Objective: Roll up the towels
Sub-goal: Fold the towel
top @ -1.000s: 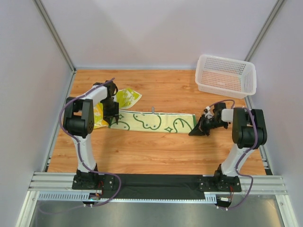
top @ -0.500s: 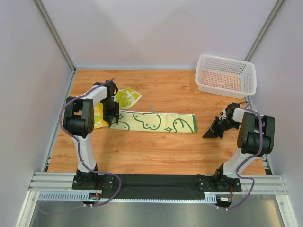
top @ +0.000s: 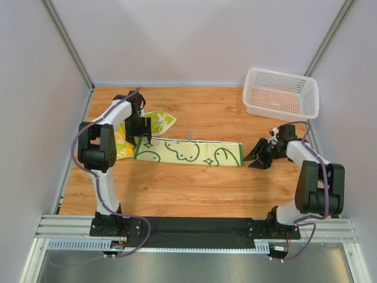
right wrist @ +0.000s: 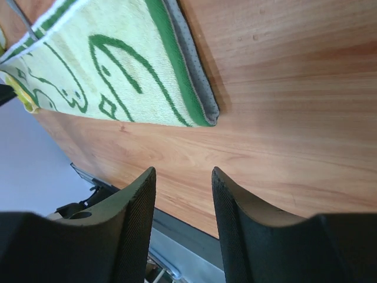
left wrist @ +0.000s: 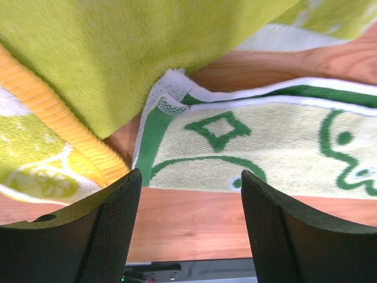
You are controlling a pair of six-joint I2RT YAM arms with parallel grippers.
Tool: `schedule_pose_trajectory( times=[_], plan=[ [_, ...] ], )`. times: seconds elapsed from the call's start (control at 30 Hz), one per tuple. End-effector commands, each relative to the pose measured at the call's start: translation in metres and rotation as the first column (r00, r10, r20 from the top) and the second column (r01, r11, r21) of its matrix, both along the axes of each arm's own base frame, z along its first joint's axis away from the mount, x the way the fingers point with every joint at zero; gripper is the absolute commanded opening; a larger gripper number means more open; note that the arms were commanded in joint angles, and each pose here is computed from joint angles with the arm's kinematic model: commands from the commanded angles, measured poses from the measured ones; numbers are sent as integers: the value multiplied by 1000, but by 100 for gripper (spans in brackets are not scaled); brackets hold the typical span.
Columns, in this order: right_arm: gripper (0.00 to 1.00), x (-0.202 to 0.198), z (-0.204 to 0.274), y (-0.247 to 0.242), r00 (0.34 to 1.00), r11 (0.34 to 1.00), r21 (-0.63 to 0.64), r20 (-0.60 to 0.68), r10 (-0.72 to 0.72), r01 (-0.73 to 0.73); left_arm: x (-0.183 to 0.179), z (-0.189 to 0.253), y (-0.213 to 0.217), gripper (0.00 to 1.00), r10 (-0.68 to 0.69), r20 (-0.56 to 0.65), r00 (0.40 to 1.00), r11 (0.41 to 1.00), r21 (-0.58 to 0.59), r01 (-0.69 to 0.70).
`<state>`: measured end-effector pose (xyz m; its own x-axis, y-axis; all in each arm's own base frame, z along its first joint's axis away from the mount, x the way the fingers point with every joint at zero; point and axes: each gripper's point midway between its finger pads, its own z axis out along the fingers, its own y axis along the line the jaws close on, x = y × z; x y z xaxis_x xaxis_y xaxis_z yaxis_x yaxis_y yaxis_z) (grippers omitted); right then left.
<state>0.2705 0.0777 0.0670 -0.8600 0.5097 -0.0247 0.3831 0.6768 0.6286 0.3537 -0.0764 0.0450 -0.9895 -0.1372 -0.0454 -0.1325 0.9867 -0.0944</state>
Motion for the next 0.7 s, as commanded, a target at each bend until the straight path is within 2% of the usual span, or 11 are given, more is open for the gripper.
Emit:
schedule_pose_trajectory(
  times=[0.0, 0.1, 0.37, 0.67],
  plan=[
    [44, -2, -15, 17, 999, 999, 43, -44, -3, 5, 14, 46, -4, 75, 8, 102, 995, 999, -37, -5],
    [43, -5, -28, 23, 997, 1000, 30, -83, -1, 3, 19, 58, -6, 75, 10, 123, 992, 999, -45, -4],
    [39, 15, -47, 12, 997, 999, -43, -83, -5, 2, 13, 63, -4, 75, 4, 123, 992, 999, -44, 2],
    [33, 19, -61, 10, 995, 999, -53, -100, -12, 7, 6, 64, -3, 75, 7, 123, 992, 999, -41, -2]
  ],
)
